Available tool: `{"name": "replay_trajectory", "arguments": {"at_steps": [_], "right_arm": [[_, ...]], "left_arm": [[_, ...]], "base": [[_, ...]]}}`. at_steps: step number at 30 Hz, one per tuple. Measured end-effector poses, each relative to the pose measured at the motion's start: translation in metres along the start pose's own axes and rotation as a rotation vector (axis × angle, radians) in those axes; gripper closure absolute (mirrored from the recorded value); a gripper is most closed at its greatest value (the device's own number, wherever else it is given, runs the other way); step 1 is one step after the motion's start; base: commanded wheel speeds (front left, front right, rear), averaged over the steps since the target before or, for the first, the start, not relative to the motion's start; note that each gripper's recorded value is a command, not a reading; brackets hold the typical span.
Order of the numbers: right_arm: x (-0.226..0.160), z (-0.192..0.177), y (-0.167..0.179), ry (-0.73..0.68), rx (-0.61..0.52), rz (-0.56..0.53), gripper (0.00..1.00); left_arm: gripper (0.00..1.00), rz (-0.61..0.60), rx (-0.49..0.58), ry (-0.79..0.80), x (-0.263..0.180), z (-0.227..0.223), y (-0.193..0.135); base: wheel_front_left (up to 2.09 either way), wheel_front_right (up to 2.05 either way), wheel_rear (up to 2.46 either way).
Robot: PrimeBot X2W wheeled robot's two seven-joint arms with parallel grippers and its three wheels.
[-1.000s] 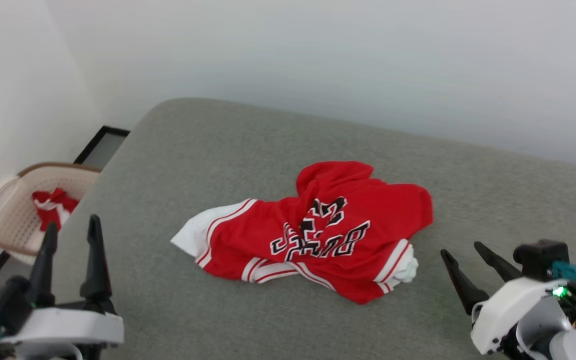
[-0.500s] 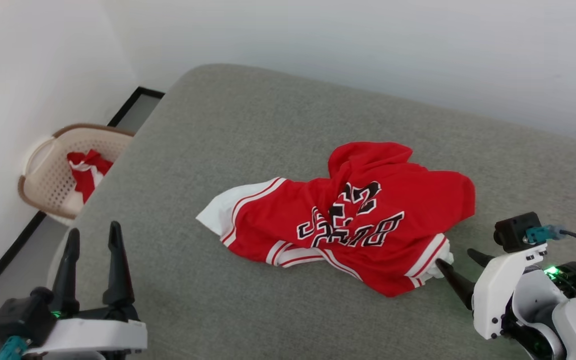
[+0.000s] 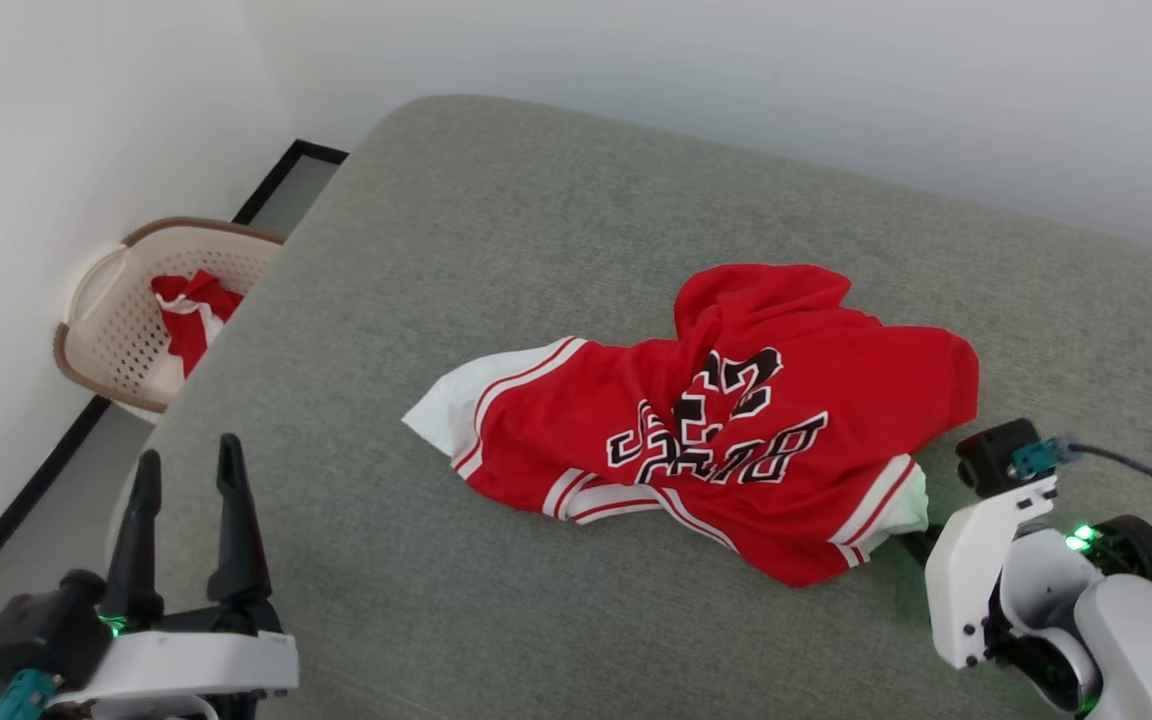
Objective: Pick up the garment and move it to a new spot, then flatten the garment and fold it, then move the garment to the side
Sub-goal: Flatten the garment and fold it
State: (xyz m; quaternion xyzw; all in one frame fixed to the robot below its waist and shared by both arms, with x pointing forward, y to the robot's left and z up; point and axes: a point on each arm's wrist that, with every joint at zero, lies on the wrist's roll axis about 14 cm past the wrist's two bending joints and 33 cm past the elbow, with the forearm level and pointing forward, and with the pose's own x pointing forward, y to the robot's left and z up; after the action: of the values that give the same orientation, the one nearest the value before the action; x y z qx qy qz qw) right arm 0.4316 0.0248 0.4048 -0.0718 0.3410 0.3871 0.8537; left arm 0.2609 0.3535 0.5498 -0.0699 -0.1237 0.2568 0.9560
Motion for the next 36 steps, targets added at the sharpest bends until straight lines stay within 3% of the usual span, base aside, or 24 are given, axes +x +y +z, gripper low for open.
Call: {"name": "replay_trajectory", "arguments": {"at_steps": [11,19,30,36], "right_arm": [[-0.032,0.028,-0.040,-0.119,0.053,-0.093,1.00],[-0.081,0.031,-0.089,-0.191,0.086,-0.245,1.00],[-0.149,-0.012,-0.148,-0.171,0.174,-0.471,1.00],[-0.167,-0.043,-0.165,-0.144,0.243,-0.545,1.00]], "left_arm": [[0.00,-0.022,-0.023,-0.011,0.004,0.000,-0.008],[0.00,-0.095,-0.030,-0.010,0.008,-0.002,-0.025],[0.00,-0.208,-0.037,-0.002,0.016,-0.006,-0.055],[0.00,-0.253,-0.040,0.014,0.019,-0.012,-0.071]], "base": [[0.00,0.00,0.00],[0.00,0.00,0.00],[0.00,0.00,0.00],[0.00,0.00,0.00]]}}
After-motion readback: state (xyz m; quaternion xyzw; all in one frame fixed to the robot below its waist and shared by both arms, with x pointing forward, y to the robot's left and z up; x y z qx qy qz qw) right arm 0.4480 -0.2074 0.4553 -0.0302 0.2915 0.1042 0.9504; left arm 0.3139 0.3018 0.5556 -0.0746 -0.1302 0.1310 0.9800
